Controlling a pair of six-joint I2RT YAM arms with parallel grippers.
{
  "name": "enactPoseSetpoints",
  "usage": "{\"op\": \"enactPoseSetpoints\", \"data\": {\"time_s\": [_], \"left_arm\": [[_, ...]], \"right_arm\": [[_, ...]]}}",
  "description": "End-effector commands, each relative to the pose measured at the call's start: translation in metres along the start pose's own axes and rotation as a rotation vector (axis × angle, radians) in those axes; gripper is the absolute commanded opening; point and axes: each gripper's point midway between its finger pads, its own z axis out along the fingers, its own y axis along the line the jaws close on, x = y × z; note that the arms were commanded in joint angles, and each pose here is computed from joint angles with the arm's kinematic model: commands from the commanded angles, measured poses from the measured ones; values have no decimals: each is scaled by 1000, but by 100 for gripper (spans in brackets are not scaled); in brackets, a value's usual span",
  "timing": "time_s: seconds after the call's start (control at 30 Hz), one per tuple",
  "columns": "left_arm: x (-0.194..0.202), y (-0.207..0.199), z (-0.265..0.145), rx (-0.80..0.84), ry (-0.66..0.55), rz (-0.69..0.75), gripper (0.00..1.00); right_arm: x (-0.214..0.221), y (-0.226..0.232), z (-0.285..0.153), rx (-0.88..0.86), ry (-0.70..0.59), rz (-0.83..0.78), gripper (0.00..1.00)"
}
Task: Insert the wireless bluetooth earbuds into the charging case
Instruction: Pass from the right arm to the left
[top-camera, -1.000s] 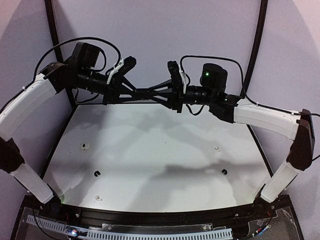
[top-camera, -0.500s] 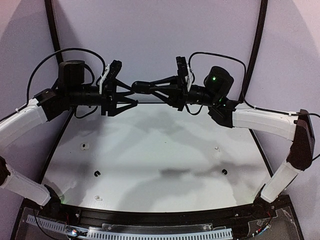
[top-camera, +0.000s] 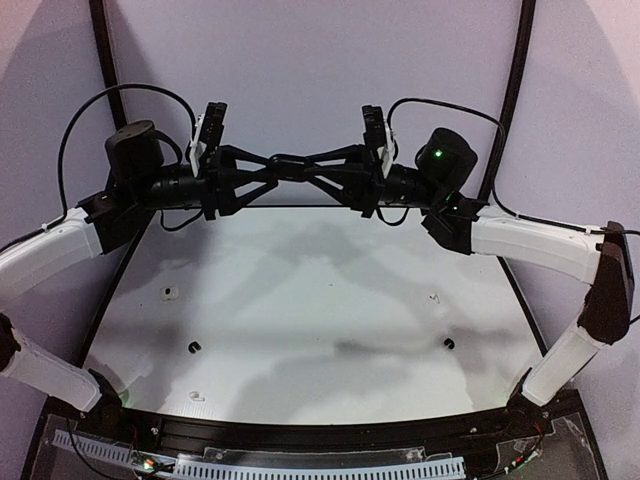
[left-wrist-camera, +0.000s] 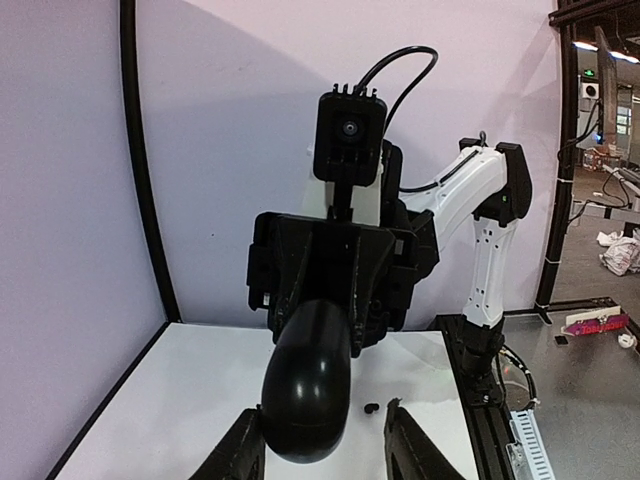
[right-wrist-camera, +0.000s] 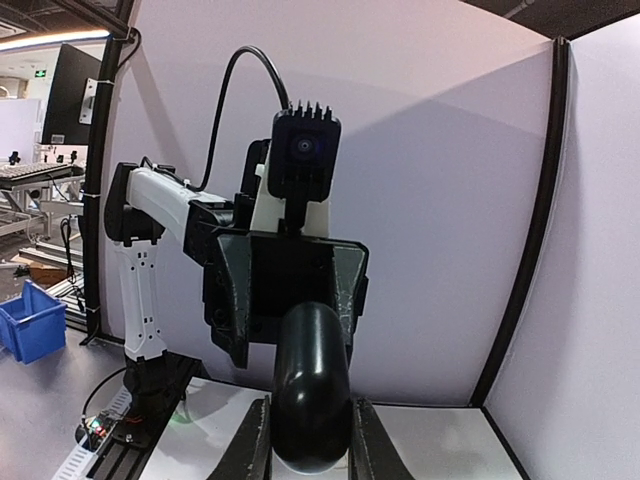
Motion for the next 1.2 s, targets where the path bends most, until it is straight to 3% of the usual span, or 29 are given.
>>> {"op": "enactPoseSetpoints", "data": {"time_s": [0.0,0.6,0.83,1.0,1.17], "left_arm": [[-5,-6,1,31,-22,3,40],[-1,-4,4,35,2,-1,30],[-2,-4,4,33,2,3,19],[-1,-1,4,17,5,-1,2],[-2,3,3,-10,8,-7,1]], "right_arm": [[-19,0,-2,1,-40,-30,0],[-13,-5,9,-22,-27,-28,0],[-10,-7,11,-20,-15,-24,0],[-12,-7,11,-21,-24,-27,0],[-11,-7,10,-15,-23,-23,0]]}}
